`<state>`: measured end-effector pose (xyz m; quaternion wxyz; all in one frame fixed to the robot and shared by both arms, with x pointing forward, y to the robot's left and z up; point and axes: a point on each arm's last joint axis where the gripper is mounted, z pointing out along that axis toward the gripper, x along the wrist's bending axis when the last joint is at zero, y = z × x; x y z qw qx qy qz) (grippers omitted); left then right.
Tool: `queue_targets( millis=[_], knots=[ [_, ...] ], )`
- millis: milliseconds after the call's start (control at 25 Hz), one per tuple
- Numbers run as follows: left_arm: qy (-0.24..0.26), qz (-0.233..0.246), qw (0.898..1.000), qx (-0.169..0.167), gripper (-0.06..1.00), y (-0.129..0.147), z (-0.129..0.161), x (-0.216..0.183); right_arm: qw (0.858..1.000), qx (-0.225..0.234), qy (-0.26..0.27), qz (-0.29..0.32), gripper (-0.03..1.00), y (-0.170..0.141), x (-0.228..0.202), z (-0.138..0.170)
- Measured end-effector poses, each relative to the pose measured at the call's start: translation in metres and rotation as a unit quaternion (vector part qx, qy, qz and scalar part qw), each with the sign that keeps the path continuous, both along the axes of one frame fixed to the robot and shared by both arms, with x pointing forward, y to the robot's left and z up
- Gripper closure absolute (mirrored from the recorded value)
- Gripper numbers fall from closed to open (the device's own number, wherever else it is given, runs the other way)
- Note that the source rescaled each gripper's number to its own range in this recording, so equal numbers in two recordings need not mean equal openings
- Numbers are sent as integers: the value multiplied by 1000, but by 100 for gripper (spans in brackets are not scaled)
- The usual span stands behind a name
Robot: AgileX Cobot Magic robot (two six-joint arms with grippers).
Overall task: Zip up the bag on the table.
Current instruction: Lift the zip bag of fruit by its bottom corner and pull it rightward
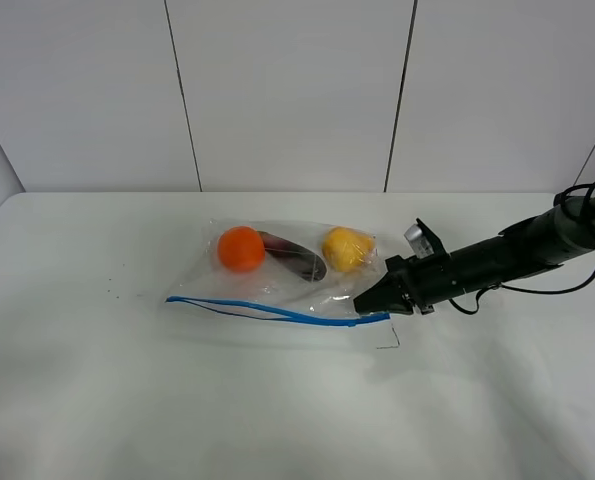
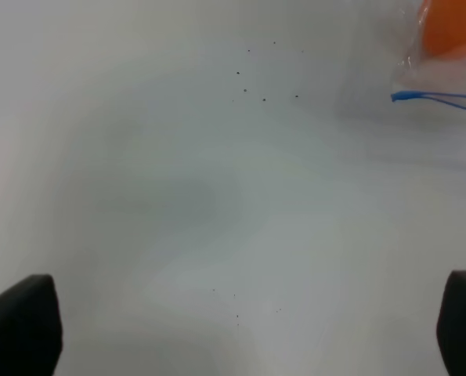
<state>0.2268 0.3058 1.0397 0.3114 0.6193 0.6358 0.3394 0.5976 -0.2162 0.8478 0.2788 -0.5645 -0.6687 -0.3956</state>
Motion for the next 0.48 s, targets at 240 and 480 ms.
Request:
queue_targets(
  millis=[240, 480],
  knots=[
    [0, 0, 1000, 0, -6, 0, 0, 0, 999, 34, 12, 16, 97, 3, -4, 5],
    [0, 0, 1000, 0, -6, 0, 0, 0, 999, 44, -11, 19, 97, 4, -3, 31]
  ],
)
